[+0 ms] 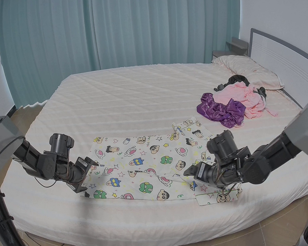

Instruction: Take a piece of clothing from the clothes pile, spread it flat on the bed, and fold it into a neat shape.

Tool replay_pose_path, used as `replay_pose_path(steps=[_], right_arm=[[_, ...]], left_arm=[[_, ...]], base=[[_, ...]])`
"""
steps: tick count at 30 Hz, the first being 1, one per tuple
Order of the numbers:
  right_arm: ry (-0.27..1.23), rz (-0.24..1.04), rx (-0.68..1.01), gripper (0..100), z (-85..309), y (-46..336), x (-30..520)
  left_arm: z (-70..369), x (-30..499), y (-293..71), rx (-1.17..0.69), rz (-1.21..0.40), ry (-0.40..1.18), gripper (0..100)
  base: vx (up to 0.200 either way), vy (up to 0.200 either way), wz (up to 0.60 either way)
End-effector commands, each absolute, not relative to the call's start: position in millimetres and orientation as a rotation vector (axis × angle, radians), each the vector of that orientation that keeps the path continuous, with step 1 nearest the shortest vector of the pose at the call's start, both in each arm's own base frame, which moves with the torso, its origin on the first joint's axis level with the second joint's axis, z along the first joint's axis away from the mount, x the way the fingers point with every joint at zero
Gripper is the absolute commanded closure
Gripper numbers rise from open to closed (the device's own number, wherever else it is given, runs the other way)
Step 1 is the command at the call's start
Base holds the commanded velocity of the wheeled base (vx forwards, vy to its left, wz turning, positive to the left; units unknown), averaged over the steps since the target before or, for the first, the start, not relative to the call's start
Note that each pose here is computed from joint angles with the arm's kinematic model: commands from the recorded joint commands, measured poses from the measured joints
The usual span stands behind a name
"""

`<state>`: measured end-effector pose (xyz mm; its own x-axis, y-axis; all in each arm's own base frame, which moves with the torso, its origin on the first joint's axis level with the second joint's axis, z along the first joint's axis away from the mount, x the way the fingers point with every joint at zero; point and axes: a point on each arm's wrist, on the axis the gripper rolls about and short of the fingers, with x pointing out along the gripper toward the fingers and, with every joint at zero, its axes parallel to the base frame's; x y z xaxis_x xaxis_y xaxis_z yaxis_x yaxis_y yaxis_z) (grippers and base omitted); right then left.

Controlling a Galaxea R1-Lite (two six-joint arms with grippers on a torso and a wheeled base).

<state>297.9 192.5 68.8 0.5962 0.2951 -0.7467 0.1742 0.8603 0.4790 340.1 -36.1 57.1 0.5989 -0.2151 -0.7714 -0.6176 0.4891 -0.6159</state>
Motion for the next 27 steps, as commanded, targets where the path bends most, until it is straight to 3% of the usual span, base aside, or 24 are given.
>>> replay_pose_path(steps=[1, 12, 27], right_arm=[[0.999, 0.104, 0.512, 0, 32.6, 230.5, 310.8], [0.954, 0.123, 0.534, 0, 15.5, 247.1, 328.2], [0.809, 0.111, 0.599, 0, 15.4, 239.7, 354.7]], left_arm=[[59.7, 339.9, -34.9, -1.068, 0.292, 0.926, 0], [59.2, 340.1, -34.9, -1.067, 0.291, 0.926, 0], [65.3, 339.7, -31.8, -1.071, 0.287, 0.906, 0]], base=[[0.0, 0.0, 0.0], [0.0, 0.0, 0.0], [0.0, 0.0, 0.0]])
